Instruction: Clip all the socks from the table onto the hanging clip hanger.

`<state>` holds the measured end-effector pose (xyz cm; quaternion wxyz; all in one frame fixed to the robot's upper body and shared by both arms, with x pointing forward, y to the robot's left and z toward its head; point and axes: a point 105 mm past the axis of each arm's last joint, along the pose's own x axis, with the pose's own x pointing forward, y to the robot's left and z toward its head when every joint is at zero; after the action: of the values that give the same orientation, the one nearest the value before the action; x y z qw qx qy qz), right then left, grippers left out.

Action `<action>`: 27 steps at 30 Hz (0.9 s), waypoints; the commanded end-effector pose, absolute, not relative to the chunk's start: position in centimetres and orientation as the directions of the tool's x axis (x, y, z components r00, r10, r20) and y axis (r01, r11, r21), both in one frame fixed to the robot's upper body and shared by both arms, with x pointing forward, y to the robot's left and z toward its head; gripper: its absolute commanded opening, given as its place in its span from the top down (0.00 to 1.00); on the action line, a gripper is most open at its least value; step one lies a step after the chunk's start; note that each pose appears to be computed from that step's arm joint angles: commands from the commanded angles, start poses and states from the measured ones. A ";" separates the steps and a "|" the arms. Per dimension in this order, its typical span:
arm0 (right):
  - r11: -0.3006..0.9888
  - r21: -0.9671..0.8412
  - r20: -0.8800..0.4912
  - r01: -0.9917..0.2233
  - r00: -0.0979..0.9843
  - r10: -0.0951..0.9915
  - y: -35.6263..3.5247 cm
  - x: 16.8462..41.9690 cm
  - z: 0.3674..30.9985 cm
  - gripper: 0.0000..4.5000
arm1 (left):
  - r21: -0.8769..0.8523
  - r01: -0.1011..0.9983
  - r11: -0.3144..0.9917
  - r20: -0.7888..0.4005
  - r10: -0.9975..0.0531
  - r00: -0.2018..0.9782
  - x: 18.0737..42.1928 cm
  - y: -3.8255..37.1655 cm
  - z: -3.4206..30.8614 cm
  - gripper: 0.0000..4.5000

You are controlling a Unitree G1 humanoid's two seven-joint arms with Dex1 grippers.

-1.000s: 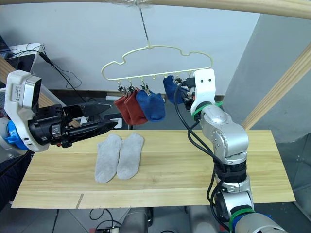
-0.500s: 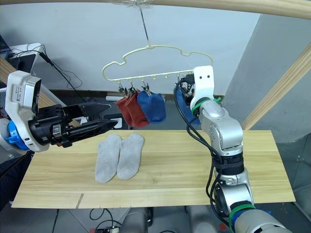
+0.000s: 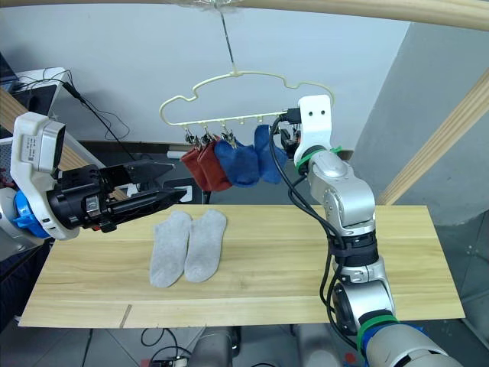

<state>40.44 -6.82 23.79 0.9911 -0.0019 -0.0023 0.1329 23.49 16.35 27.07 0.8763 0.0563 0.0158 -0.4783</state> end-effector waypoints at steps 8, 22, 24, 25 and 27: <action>0.967 0.001 0.095 -0.253 0.963 0.252 -6.6 40.8 26.6 0.43 | 0.134 0.830 0.542 -0.035 -0.834 0.550 23.1 16.1 28.0 0.28; 0.967 0.007 0.104 -0.255 0.962 0.253 -6.3 41.2 27.1 0.43 | 0.133 0.823 0.552 -0.033 -0.828 0.560 23.1 15.9 27.8 0.28; 0.966 0.010 0.107 -0.259 0.961 0.256 -6.1 41.3 27.2 0.43 | 0.136 0.823 0.551 -0.033 -0.828 0.560 23.1 15.9 27.8 0.28; 0.965 0.011 0.108 -0.260 0.960 0.258 -6.0 41.3 27.2 0.43 | 0.137 0.823 0.552 -0.033 -0.828 0.560 23.1 15.9 27.8 0.28; 0.964 0.012 0.109 -0.264 0.959 0.261 -5.9 41.3 27.3 0.43 | 0.136 0.823 0.552 -0.033 -0.827 0.561 23.1 15.9 27.8 0.28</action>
<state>41.61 -6.05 25.02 0.9909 0.0088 -0.0136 0.1333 23.61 16.21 27.11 0.8835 0.0538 0.0027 -0.4653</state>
